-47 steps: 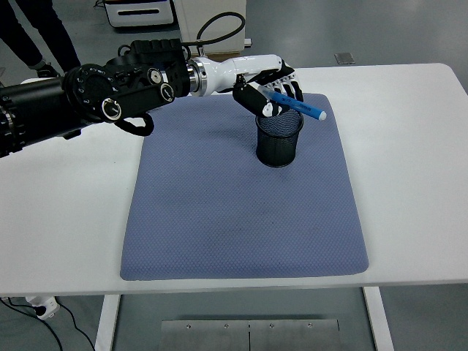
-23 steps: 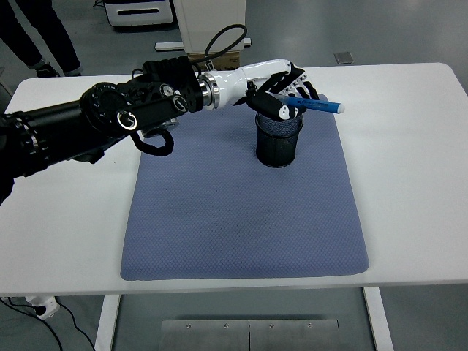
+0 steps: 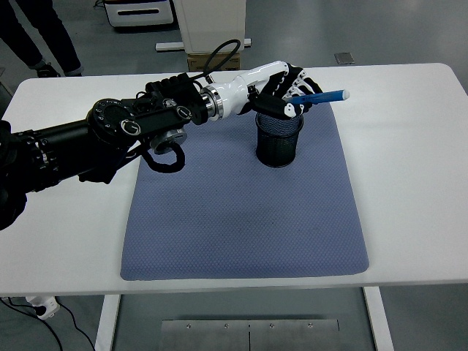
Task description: Left hand places marker in pen holder
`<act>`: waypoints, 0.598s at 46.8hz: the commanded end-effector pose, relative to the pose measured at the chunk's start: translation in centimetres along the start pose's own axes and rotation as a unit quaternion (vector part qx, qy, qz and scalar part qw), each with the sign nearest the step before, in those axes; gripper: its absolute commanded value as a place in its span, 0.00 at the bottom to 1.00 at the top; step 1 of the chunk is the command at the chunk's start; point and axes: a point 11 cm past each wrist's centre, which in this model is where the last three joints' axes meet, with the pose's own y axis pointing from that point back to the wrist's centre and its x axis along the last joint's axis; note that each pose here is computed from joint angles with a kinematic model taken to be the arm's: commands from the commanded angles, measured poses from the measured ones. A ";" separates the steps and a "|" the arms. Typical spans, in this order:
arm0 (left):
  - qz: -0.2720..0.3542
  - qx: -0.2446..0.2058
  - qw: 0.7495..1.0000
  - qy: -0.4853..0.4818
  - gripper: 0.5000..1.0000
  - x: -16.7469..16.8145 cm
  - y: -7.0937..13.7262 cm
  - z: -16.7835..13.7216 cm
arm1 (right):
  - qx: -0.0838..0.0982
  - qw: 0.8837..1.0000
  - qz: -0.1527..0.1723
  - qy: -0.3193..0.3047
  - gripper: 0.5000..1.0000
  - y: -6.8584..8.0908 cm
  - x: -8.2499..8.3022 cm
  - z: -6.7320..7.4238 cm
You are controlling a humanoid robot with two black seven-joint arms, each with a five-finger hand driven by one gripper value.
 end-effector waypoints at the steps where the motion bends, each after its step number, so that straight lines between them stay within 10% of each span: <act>1: 0.007 0.001 1.000 0.021 0.00 0.0 0.1 -0.4 | 0.000 1.000 0.000 0.000 1.00 0.0 0.0 0.0; 28: 0.048 -0.010 0.991 0.127 0.02 -0.2 0.5 -2.2 | 0.000 1.000 0.000 0.000 1.00 0.0 0.0 0.0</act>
